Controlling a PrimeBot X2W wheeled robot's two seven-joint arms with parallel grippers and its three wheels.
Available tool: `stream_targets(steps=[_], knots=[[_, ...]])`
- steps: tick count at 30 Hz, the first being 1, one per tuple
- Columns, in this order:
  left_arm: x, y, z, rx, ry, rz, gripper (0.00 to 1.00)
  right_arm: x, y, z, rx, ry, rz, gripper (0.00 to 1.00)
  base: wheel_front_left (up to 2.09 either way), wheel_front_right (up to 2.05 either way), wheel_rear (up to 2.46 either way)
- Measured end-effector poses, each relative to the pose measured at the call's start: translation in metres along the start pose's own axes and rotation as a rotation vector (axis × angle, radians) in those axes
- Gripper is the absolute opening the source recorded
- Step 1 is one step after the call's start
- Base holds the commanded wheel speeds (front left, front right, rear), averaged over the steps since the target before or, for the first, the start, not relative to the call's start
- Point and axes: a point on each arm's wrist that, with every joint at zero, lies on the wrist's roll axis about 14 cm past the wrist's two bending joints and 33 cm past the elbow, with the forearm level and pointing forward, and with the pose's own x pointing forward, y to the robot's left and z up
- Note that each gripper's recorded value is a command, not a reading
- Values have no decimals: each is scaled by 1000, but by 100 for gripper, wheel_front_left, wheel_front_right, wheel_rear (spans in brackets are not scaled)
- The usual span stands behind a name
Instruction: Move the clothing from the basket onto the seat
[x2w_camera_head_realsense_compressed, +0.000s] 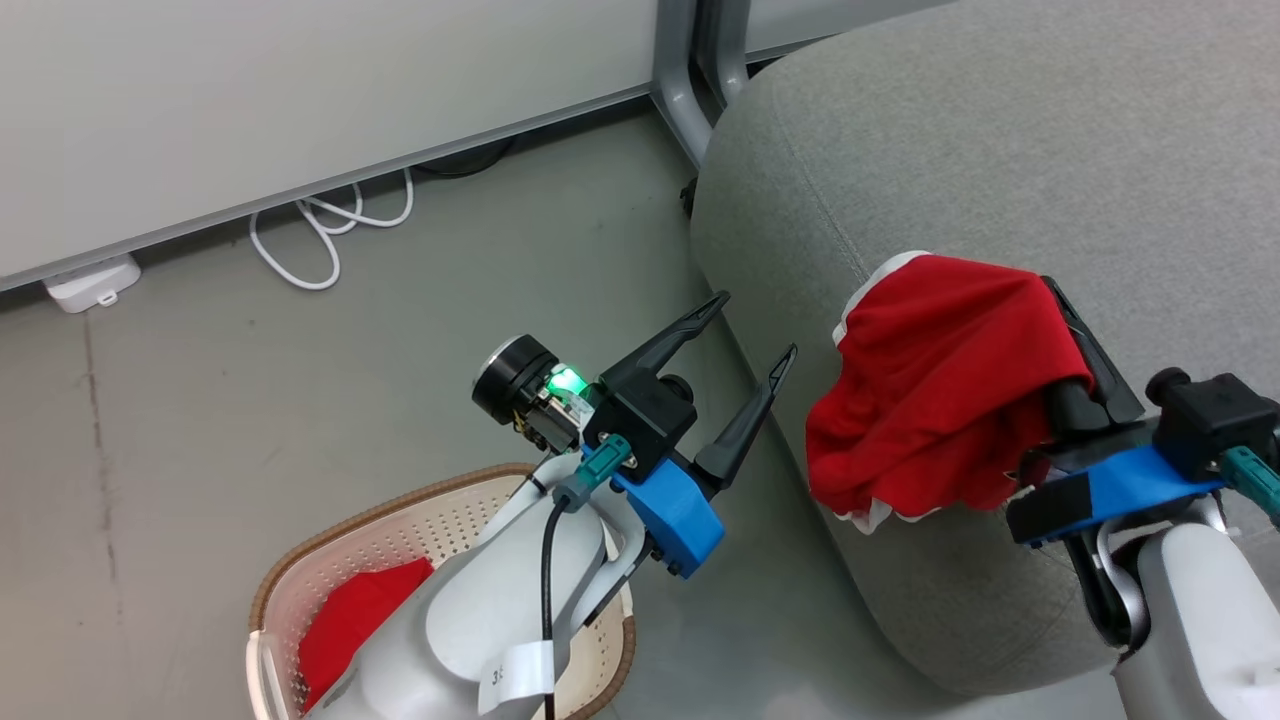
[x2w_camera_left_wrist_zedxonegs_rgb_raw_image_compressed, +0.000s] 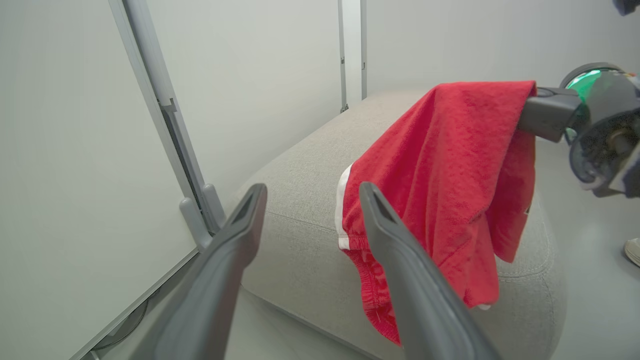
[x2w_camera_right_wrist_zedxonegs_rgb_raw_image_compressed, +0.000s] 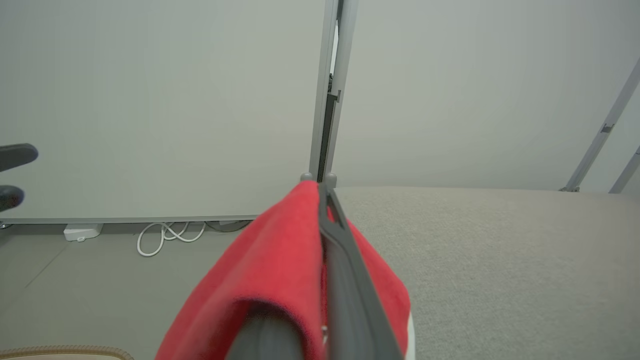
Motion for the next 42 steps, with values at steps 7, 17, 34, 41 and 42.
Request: stream_targets(steps=[7,17,34,41,42], knots=[[11,-19,-2,-9,-1,-67,100,-32,-35,-10,-17,42,-100,0,0,0,0],[14,-28,1,-13,-12,-89,100,-48,-44,-16,4,57,-147,0,0,0,0],[33,0,-30,-34,-6,-95,100,40,-84,51,9,-187,-254,0,0,0,0],[46,29,-61,-45,3,-84,100,91,-131,96,-92,-339,-339,0,0,0,0],[46,34,-67,-54,6,-72,100,97,-136,101,-100,-357,-352,0,0,0,0]])
